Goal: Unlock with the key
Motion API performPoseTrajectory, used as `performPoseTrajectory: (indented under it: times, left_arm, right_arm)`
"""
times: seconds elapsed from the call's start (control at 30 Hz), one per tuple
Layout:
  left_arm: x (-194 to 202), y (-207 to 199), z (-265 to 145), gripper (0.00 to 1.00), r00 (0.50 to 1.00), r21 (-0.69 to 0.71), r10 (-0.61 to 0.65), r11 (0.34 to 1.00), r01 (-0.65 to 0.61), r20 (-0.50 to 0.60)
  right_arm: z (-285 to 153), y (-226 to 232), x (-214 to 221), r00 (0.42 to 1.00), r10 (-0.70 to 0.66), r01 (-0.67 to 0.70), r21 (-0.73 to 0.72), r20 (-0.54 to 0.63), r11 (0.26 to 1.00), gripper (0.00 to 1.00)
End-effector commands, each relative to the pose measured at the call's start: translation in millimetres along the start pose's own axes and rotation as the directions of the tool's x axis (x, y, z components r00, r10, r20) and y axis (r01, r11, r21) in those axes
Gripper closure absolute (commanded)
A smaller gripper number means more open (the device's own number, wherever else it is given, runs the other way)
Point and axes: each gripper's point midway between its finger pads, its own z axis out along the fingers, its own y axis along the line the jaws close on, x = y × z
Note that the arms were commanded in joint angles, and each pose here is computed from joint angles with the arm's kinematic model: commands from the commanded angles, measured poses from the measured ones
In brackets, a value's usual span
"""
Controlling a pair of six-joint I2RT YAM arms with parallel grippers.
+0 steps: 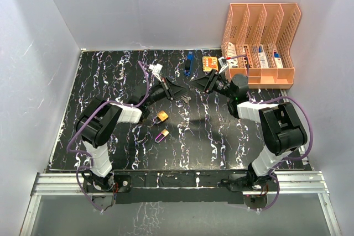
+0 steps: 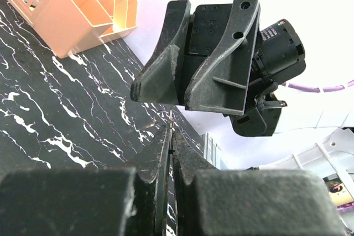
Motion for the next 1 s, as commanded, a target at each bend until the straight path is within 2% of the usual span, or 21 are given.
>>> performPoseTrajectory:
  times: [0.0, 0.33, 0.67, 0.73, 0.87, 0.9, 0.97]
  left_arm:
    - [-21.9, -23.0, 5.4, 1.0, 0.996, 0.06, 0.051, 0.997, -0.055, 0.071]
    - [-27.7, -24.6, 4.4, 1.0, 0.993, 0.056, 0.046, 0.997, -0.052, 0.105]
    - [-28.8, -24.0, 4.2, 1.0, 0.992, 0.063, 0.036, 0.997, -0.044, 0.118]
    - [-28.6, -24.3, 4.8, 1.0, 0.993, 0.065, 0.036, 0.997, -0.044, 0.117]
    - [-26.8, -22.0, 6.4, 1.0, 0.994, 0.062, 0.027, 0.998, -0.034, 0.104]
    - [-26.7, -20.8, 6.5, 0.97, 0.994, 0.057, 0.024, 0.998, -0.03, 0.103]
    - [-27.8, -18.9, 5.0, 0.84, 0.994, 0.041, 0.025, 0.999, -0.029, 0.11]
  right_arm:
    - [-0.9, 15.6, -7.0, 0.998, -0.056, 0.058, -0.06, 0.026, 0.997, 0.66]
    - [-1.7, 18.2, -4.0, 0.999, -0.049, 0.051, -0.081, 0.018, 0.995, 0.79]
    - [-0.5, 19.0, -4.1, 0.999, -0.04, 0.041, -0.093, 0.015, 0.995, 0.94]
    - [-0.1, 19.2, -4.0, 0.999, -0.039, 0.04, -0.096, 0.014, 0.995, 1.0]
    - [0.3, 19.7, -5.6, 0.999, -0.035, 0.037, -0.098, 0.021, 0.995, 1.0]
    - [0.4, 19.9, -6.5, 0.999, -0.035, 0.037, -0.096, 0.025, 0.995, 1.0]
    - [0.3, 19.9, -8.2, 0.999, -0.033, 0.036, -0.09, 0.035, 0.995, 1.0]
